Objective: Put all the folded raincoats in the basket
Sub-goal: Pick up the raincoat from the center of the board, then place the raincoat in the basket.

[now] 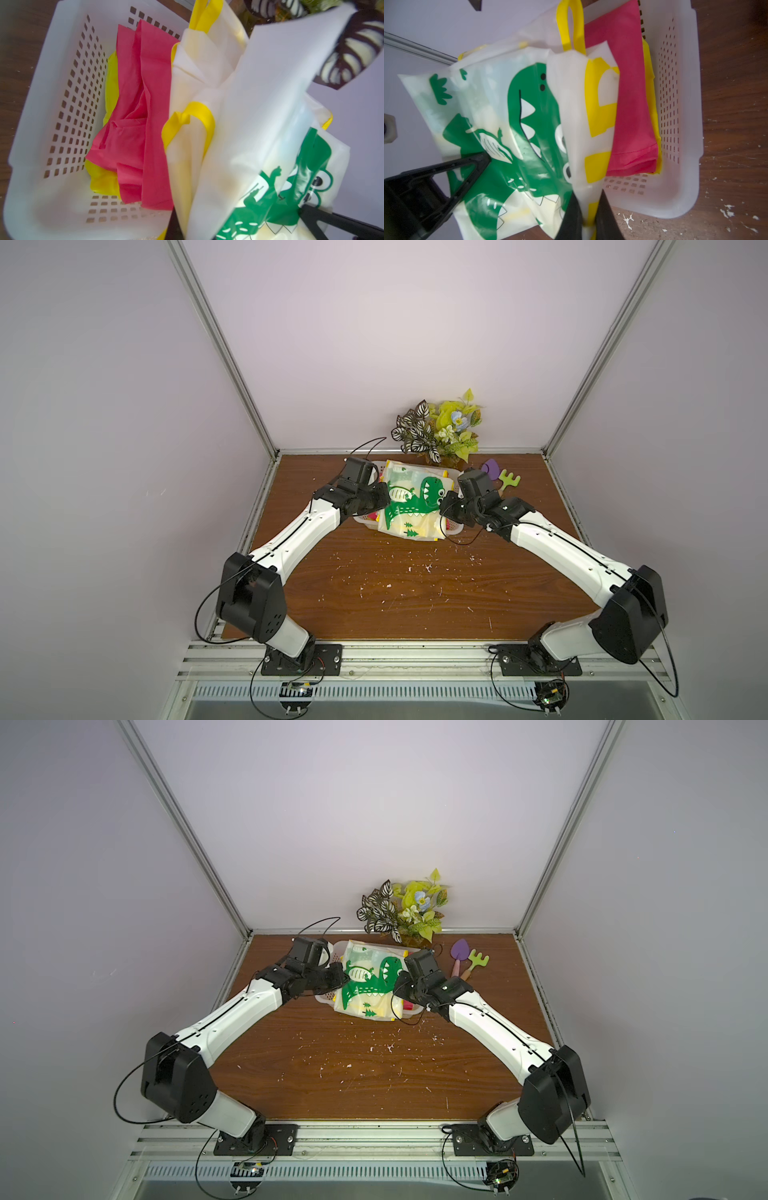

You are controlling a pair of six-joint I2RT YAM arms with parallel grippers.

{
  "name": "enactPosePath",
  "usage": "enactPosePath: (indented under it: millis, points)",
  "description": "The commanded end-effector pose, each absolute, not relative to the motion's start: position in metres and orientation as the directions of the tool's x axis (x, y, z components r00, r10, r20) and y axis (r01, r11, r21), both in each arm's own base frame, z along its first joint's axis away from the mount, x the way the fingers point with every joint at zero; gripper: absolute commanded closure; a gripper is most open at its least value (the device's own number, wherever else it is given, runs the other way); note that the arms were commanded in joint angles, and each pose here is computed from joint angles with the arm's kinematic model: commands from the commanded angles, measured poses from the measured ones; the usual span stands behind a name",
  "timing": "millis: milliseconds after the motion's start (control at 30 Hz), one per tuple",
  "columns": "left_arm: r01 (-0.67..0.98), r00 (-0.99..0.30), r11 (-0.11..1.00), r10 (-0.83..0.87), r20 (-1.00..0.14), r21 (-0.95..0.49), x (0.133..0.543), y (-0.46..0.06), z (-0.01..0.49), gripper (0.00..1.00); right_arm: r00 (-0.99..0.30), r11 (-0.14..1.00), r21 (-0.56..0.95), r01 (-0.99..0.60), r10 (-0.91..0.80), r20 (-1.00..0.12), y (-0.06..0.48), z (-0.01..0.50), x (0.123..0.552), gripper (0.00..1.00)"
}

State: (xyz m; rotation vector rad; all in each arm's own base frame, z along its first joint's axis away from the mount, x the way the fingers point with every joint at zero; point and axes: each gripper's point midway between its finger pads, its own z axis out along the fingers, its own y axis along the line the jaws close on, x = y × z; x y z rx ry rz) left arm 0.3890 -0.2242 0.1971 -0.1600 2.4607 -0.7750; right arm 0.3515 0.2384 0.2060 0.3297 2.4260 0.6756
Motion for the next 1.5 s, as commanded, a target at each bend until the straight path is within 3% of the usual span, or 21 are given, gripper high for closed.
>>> enactPosePath:
  millis: [0, 400, 667, 767, 833, 900, 1000, 1033, 1233, 1467]
  points:
    - [0.085, -0.803, 0.821, -0.278, -0.527, -0.564, 0.415, -0.227, 0.209, 1.0, -0.813, 0.816, 0.579, -0.011, 0.329, -0.48, 0.251, 0.22, 0.365, 1.0]
    - [0.033, -0.848, 0.855, -0.25, -0.468, -0.517, 0.462, -0.223, 0.159, 1.0, -0.851, 0.834, 0.552, -0.006, 0.286, -0.441, 0.243, 0.184, 0.423, 1.0]
    - [0.001, -0.874, 0.89, -0.22, -0.434, -0.455, 0.47, -0.213, 0.133, 0.98, -0.88, 0.839, 0.543, 0.032, 0.281, -0.384, 0.238, 0.148, 0.426, 1.0]
    - [0.016, -0.873, 0.915, -0.184, -0.451, -0.404, 0.469, -0.207, 0.137, 0.69, -0.884, 0.838, 0.545, 0.032, 0.278, -0.375, 0.238, 0.144, 0.425, 0.97]
    - [0.031, -0.867, 0.926, -0.162, -0.471, -0.376, 0.471, -0.203, 0.148, 0.43, -0.877, 0.834, 0.551, 0.018, 0.278, -0.391, 0.238, 0.151, 0.426, 0.85]
    - [0.044, -0.858, 0.932, -0.149, -0.491, -0.36, 0.474, -0.202, 0.162, 0.24, -0.863, 0.831, 0.556, 0.006, 0.286, -0.417, 0.237, 0.164, 0.43, 0.68]
    - [0.089, -0.84, 0.913, -0.146, -0.523, -0.399, 0.479, -0.21, 0.194, 0.1, -0.833, 0.83, 0.558, -0.007, 0.304, -0.463, 0.233, 0.189, 0.435, 0.58]
    - [0.102, -0.828, 0.901, -0.159, -0.538, -0.422, 0.481, -0.213, 0.208, 0.0, -0.822, 0.831, 0.557, -0.011, 0.309, -0.478, 0.231, 0.198, 0.436, 0.56]
    - [0.173, -0.776, 0.842, -0.202, -0.597, -0.511, 0.487, -0.228, 0.271, 0.02, -0.77, 0.797, 0.604, -0.02, 0.373, -0.518, 0.227, 0.239, 0.433, 0.55]
    - [0.16, -0.815, 0.836, -0.188, -0.548, -0.525, 0.492, -0.236, 0.243, 0.23, -0.775, 0.736, 0.676, -0.016, 0.418, -0.473, 0.239, 0.237, 0.428, 0.68]
